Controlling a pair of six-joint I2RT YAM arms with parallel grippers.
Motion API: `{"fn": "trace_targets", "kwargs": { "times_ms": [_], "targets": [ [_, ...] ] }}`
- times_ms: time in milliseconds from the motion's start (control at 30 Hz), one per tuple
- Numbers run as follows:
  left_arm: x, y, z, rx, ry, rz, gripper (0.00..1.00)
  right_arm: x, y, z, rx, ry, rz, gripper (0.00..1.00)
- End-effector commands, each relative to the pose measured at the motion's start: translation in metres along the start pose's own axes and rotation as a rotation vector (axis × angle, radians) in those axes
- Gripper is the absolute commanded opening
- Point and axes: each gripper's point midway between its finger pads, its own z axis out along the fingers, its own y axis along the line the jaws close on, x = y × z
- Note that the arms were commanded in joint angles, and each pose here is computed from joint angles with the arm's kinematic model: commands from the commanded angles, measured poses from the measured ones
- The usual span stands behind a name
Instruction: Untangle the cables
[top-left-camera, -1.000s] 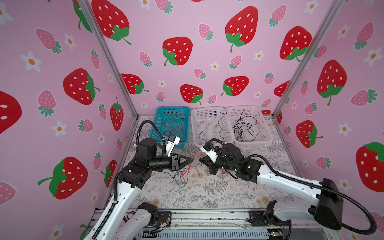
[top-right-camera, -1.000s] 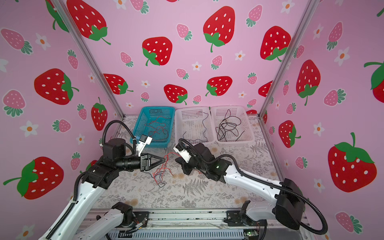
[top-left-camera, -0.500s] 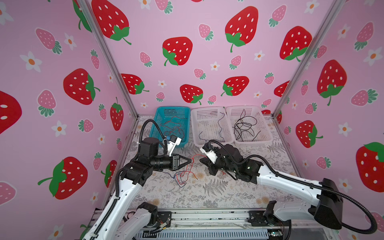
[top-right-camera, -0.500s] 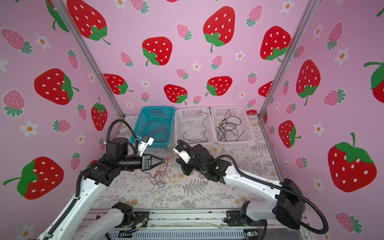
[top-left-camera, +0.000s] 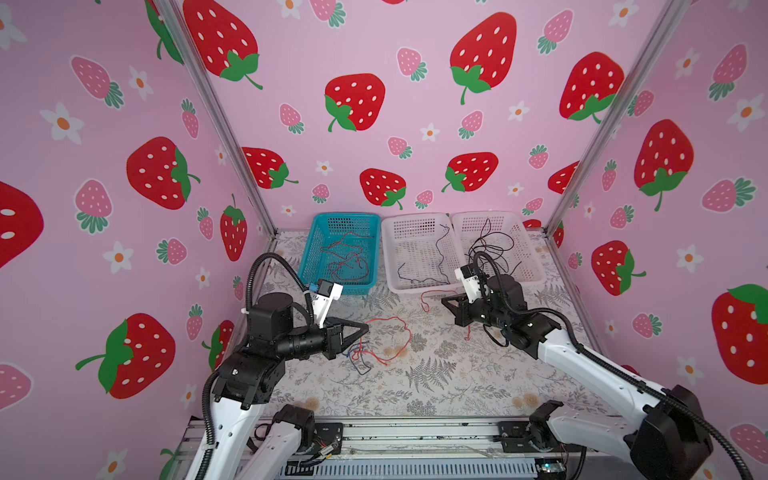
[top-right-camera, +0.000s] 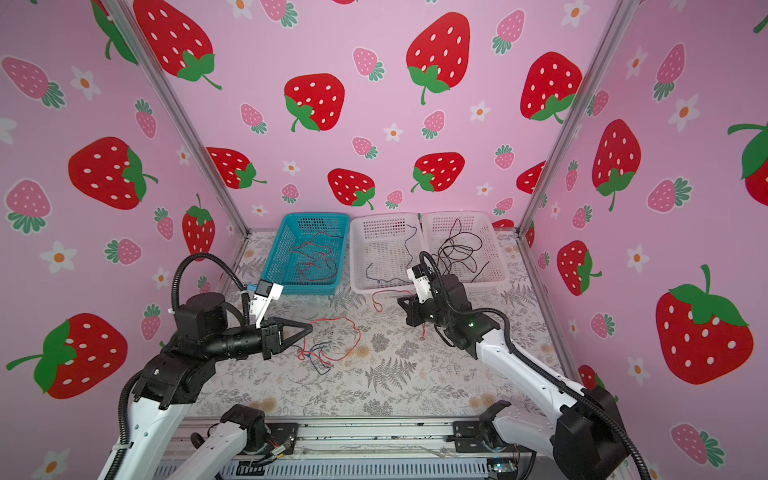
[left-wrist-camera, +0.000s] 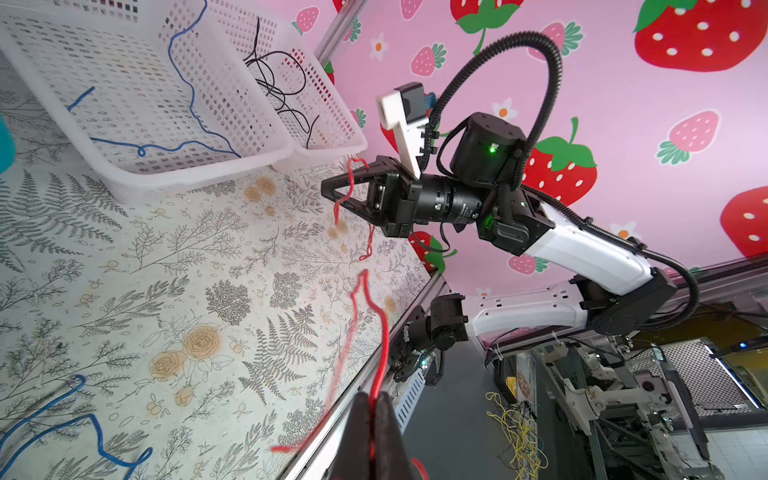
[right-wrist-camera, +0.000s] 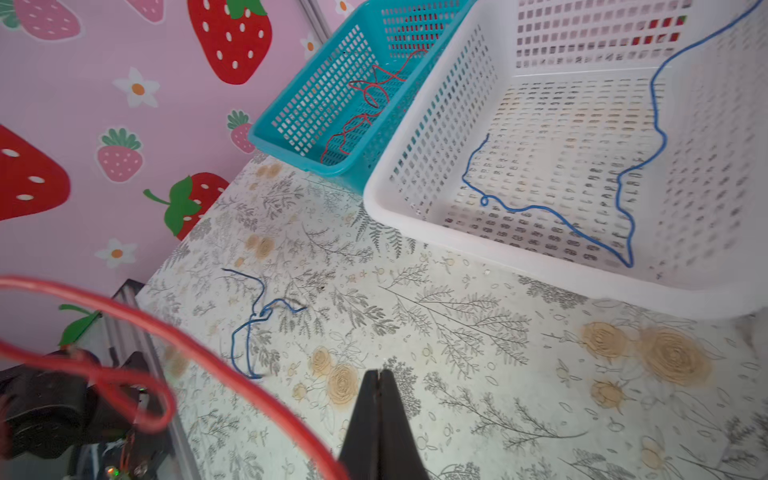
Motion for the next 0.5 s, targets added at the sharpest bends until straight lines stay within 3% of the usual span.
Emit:
{"fn": "trace_targets", "kwargs": {
  "times_ms": [0, 67, 167, 467],
  "targets": [
    [-0.014, 0.003, -0.003, -0.019, -0.051, 0.003, 0.00, -0.008, -0.003, -0.007, 0.034, -0.014, 0.031, 0.00],
    [-0.025, 0.001, -0.010, -0.034, -0.102, 0.019, 0.00, -0.009, -0.020, -0.011, 0.117, -0.030, 0.043, 0.00],
    [-0.040, 0.010, -0.014, -0.101, -0.155, 0.019, 0.00, -0.018, -0.003, -0.012, 0.035, -0.060, 0.018, 0.00],
    [-0.115, 0.116, -0.019, -0.541, -0.292, -0.011, 0.00, -0.070, 0.034, -0.003, -0.016, -0.113, -0.049, 0.00]
  ]
}}
